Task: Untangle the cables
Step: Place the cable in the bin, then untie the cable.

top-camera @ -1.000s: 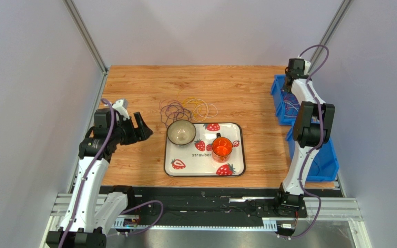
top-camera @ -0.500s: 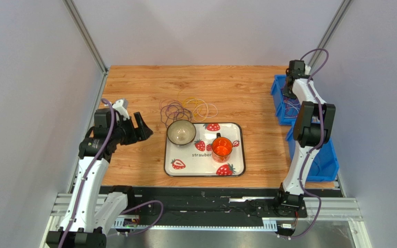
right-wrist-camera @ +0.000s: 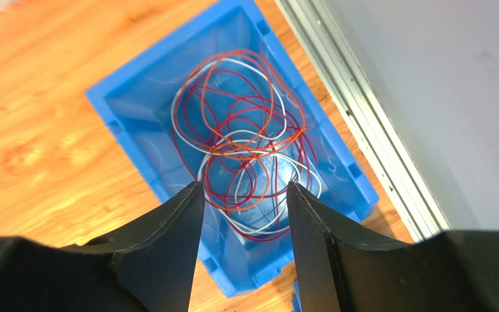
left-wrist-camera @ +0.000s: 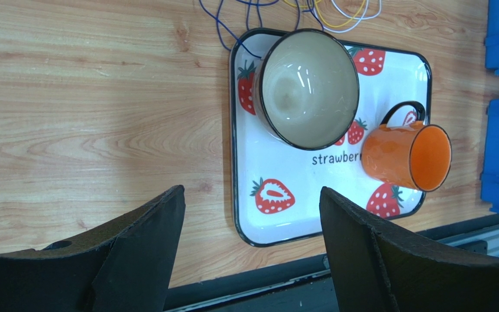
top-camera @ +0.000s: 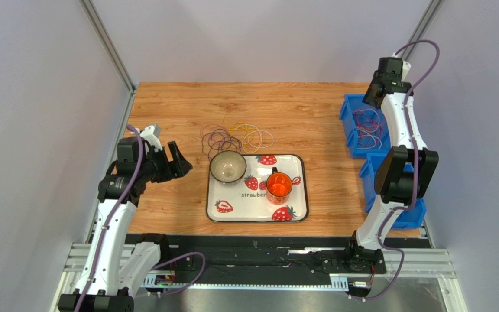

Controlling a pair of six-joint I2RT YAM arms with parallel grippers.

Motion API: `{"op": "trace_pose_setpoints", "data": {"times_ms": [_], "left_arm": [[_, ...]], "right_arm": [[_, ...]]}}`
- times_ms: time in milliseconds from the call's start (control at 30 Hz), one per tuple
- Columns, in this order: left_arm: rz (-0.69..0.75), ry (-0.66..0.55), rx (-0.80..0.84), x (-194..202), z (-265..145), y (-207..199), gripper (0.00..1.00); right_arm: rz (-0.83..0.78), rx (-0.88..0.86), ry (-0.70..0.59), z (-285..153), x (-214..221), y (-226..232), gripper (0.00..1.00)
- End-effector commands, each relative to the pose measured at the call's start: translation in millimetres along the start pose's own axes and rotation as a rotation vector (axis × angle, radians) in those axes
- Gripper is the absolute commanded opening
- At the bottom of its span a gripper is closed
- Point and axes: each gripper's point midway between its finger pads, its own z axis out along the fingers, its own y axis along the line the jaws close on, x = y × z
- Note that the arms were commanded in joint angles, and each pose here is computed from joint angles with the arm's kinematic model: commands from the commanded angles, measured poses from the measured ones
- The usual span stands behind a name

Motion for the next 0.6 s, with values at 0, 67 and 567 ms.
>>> {"op": "trace_pose_setpoints", "data": {"times_ms": [0, 67, 567], "left_arm": [[0.025, -0.033, 0.030, -5.6, -3.9, -6.5, 0.84], [0.025, -0.035, 0.030, -5.9, -3.9, -6.6, 0.84], [0.015, -0.012, 0.016, -3.4, 1.1, -3.1, 0.84]], "right_arm": [[0.041, -0.044, -0.085, -51.1, -34.3, -1.0, 0.54], [0.049, -0.067, -0.101, -63.4, -37.9, 0.9, 0.54], [0.025, -0.486, -0.175, -173.9, 22.3, 82.4, 0.56]]}}
